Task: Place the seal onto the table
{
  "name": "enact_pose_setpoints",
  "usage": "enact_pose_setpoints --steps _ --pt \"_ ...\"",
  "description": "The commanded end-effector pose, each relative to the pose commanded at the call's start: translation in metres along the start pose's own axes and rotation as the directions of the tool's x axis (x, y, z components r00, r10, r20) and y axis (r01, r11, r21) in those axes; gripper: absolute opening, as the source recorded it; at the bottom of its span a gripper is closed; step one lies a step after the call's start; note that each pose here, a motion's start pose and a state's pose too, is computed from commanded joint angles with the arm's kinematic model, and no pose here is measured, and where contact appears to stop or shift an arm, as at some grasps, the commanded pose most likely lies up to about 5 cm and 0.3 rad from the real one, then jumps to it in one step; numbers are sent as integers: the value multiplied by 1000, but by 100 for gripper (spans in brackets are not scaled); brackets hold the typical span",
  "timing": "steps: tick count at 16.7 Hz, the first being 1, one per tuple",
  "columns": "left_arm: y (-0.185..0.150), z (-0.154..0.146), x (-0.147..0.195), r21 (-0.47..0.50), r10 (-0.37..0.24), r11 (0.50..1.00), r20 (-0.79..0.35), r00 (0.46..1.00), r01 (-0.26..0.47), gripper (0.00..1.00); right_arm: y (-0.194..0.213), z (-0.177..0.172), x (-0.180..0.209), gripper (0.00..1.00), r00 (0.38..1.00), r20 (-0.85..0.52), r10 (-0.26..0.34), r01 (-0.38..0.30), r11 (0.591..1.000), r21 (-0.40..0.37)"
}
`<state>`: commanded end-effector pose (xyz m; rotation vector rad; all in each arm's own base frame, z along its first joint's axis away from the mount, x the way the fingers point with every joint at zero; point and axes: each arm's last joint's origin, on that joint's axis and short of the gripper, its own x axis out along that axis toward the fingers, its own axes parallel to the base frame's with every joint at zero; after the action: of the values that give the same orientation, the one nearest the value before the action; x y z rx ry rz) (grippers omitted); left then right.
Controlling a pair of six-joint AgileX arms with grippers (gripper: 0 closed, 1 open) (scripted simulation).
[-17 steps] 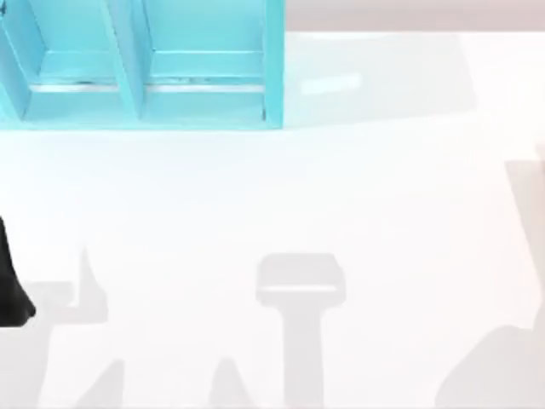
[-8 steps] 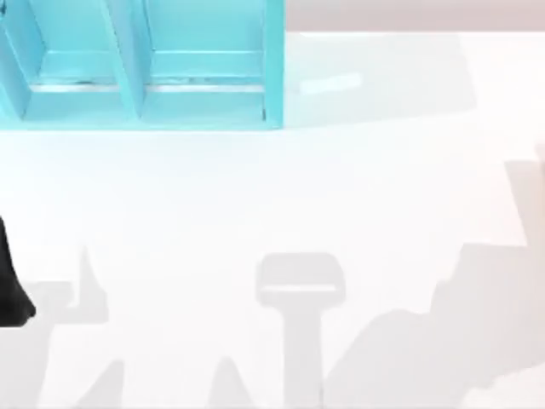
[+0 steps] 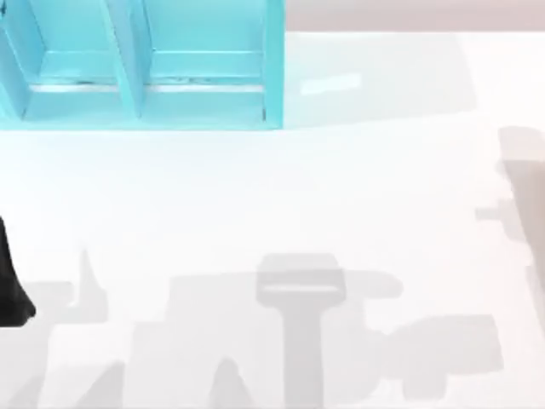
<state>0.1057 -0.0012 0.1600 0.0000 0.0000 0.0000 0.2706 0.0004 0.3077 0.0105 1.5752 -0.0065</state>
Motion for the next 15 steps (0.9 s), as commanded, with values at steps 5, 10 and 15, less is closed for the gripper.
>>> enact_pose_setpoints --steps 5,10,15 --pt "0 0 0 0 0 1000 0 1000 0 100 1 -1 -2 0 1000 0 2 -2 1000 5" --pt "0 0 0 0 0 1000 0 1000 0 100 25 32 12 0 1000 16 0 0 1000 -19" --pt "0 0 0 0 0 1000 0 1000 0 100 80 101 79 0 1000 -27 -8 8 1000 -7"
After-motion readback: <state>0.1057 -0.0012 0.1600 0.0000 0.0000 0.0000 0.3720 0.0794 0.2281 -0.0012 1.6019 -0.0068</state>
